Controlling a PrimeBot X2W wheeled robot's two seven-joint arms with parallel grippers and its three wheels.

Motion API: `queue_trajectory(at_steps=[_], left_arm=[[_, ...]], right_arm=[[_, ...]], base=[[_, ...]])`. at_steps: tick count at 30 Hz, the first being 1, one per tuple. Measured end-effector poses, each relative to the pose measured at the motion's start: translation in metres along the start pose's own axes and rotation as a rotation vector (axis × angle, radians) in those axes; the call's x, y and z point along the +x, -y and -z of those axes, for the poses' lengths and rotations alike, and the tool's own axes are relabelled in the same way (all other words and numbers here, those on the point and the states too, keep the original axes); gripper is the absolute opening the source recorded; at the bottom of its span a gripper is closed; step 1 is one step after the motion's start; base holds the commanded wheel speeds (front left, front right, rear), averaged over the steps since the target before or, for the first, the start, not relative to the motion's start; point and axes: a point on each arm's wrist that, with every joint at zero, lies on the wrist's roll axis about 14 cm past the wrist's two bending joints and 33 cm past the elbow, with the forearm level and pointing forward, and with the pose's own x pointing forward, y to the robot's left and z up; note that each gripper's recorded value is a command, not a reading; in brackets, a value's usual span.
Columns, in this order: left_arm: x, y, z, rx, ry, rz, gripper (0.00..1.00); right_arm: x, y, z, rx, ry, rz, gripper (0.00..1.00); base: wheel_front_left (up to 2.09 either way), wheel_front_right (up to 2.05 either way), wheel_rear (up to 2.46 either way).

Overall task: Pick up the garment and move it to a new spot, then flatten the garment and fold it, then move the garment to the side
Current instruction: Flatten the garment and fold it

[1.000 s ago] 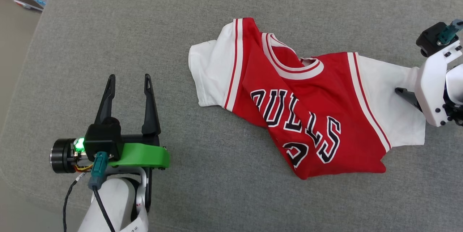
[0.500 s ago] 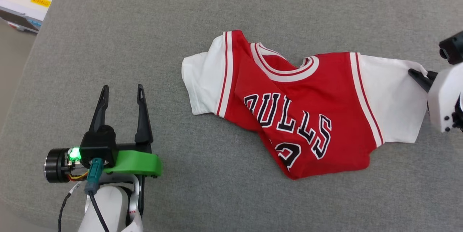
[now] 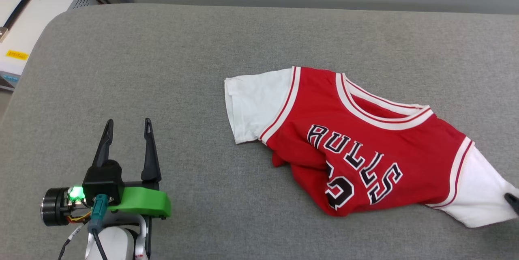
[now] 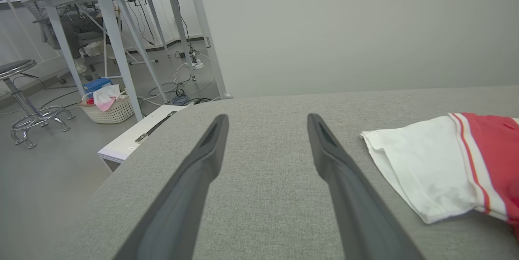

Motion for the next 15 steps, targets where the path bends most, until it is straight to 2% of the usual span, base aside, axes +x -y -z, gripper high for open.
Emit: queue_trajectory(at_steps=[5,6,7,11,15], left_arm=[[0.002,0.007,-0.003,-0.007,0.010,0.031,1.00],[0.002,0.009,-0.004,-0.009,0.012,0.041,1.00],[0.003,0.010,-0.005,-0.009,0.015,0.051,1.00],[0.009,0.014,-0.010,-0.003,0.033,0.102,1.00],[0.030,0.022,-0.031,0.002,0.096,0.179,1.00]], right_arm=[[-0.013,-0.003,0.028,0.079,-0.015,0.024,0.00],[-0.014,-0.004,0.027,0.090,0.002,0.029,0.45],[-0.015,-0.003,0.024,0.092,0.028,0.040,1.00],[-0.024,0.005,-0.006,0.019,0.176,0.096,1.00],[-0.041,0.006,-0.057,-0.035,0.423,0.156,1.00]], base=[[0.00,0.00,0.00],[0.00,0.00,0.00],[0.00,0.00,0.00],[0.00,0.00,0.00],[0.00,0.00,0.00]])
